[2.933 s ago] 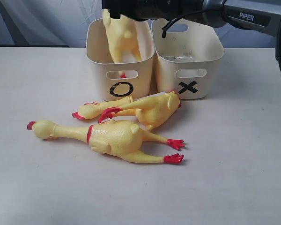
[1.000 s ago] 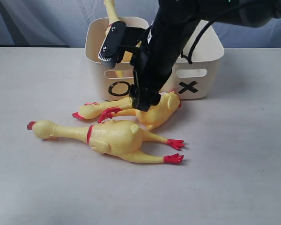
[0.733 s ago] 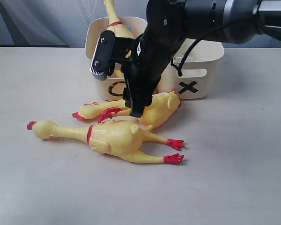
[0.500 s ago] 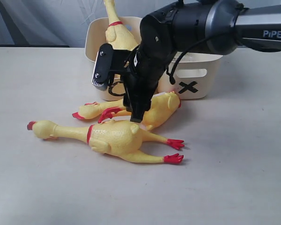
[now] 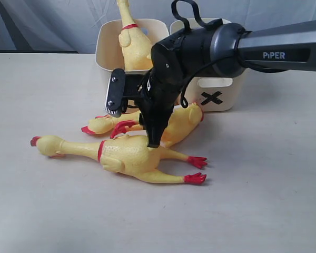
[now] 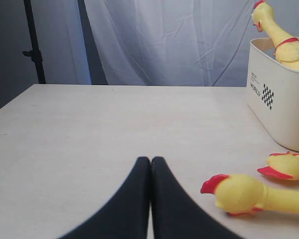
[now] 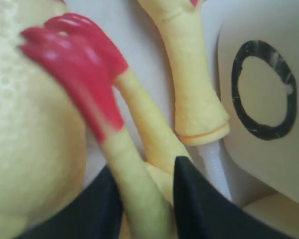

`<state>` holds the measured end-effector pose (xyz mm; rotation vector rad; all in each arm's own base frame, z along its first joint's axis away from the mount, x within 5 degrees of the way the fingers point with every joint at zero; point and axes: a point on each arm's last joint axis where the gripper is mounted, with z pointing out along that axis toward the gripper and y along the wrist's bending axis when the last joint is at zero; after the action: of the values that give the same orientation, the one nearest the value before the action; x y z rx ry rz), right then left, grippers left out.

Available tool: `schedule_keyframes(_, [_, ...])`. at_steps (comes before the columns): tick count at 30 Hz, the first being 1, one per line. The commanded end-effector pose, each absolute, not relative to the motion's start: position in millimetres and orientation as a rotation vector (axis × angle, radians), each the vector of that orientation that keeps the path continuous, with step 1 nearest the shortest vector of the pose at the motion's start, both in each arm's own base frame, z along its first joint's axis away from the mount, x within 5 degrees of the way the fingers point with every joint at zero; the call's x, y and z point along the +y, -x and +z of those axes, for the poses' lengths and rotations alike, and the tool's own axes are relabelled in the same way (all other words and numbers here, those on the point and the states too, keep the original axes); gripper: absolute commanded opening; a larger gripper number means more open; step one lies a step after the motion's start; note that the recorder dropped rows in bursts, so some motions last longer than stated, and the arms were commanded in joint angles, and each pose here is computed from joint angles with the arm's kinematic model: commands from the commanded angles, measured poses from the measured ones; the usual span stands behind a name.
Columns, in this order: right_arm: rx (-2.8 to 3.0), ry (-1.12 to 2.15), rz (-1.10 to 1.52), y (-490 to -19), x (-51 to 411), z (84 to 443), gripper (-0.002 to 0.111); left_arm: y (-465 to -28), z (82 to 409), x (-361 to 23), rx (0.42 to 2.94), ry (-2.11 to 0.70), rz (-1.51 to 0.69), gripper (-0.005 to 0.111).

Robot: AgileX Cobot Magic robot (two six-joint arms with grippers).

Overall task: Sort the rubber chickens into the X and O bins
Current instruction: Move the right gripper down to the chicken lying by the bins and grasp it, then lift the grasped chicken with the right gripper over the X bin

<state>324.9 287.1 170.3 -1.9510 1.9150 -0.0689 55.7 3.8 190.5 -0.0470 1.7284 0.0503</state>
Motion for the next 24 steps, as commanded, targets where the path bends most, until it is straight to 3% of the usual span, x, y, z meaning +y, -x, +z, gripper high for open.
schedule_keyframes(1, [1.934,1.969,-0.065,-323,286,167,0.004,-55,192,4,1.714,0.050,0.044,0.000])
schedule_keyframes(2, [1.940,1.971,-0.064,-323,286,166,-0.001,-55,192,4,1.714,0.050,0.044,0.000])
schedule_keyframes(10, [1.985,1.957,-0.019,-315,281,186,-0.001,-55,192,4,1.714,0.050,0.044,0.000])
schedule_keyframes(24, [1.994,1.462,0.232,-293,274,288,-0.001,-55,192,4,1.714,0.050,0.044,0.000])
